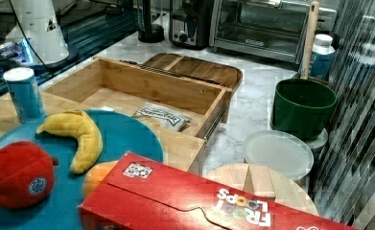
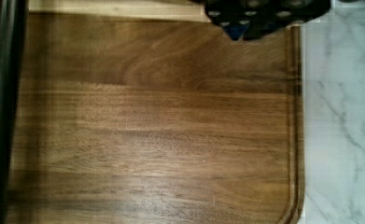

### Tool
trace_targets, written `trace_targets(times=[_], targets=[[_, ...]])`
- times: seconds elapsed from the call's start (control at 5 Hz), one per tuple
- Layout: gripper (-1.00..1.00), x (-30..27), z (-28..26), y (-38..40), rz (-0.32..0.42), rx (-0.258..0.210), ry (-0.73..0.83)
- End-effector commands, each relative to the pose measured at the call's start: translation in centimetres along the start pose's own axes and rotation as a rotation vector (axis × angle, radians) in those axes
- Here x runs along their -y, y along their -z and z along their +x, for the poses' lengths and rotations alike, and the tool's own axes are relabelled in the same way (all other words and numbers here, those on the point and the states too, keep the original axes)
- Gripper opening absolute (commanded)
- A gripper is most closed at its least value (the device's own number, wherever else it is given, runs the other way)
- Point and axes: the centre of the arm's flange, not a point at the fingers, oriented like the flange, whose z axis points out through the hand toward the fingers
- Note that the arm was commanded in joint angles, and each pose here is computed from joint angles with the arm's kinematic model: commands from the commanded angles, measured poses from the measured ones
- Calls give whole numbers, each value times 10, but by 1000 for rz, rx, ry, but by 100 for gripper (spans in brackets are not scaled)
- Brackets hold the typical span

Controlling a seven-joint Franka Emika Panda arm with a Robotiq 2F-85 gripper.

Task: Close the drawer.

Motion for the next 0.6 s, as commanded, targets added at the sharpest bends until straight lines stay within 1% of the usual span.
trace_targets(times=[0.2, 0.4, 0.6], targets=[[-100, -68, 8, -23, -11, -23, 46], [-100, -91, 5, -20, -38, -63, 78], [-100, -116, 10, -22, -34, -86, 88]])
